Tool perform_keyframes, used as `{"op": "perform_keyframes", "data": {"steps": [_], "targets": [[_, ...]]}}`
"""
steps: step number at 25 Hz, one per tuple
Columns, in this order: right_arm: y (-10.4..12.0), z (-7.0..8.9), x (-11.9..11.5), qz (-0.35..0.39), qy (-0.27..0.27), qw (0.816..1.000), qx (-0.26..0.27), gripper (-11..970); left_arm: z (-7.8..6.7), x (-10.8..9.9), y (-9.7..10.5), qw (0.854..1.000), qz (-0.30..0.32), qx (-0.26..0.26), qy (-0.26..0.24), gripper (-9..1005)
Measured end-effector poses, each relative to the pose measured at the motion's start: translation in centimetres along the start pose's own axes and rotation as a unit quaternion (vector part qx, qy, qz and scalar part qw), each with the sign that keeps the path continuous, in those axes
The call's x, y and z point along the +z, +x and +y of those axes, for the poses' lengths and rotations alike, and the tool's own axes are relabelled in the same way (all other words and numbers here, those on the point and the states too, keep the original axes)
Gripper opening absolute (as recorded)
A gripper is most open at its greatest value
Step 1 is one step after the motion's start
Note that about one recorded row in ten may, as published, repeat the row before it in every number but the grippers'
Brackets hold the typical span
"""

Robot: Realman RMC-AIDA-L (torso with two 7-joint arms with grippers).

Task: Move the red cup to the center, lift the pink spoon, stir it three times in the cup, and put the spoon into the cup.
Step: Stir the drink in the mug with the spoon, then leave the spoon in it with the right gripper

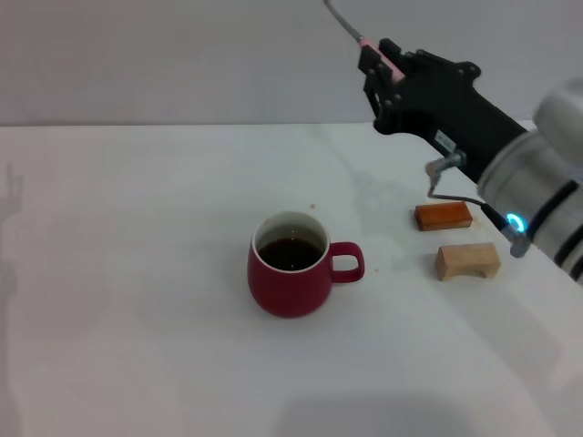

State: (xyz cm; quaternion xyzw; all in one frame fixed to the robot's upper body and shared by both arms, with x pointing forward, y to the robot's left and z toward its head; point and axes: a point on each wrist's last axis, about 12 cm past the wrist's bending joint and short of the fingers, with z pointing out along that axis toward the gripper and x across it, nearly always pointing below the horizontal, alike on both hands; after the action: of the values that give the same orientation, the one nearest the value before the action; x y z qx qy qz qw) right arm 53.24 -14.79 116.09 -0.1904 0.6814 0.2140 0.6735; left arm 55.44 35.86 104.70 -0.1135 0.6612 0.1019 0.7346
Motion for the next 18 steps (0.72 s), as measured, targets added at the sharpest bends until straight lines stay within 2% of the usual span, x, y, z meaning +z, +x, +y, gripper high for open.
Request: {"op": "perform_keyframes", "data": {"steps": [18], "targets": [[-3.0, 2.5, 1.5, 0.121, -0.002, 0.992, -0.037, 151, 0.0, 0.1, 0.0, 1.0, 0.0, 0.002, 0.001, 740]]}}
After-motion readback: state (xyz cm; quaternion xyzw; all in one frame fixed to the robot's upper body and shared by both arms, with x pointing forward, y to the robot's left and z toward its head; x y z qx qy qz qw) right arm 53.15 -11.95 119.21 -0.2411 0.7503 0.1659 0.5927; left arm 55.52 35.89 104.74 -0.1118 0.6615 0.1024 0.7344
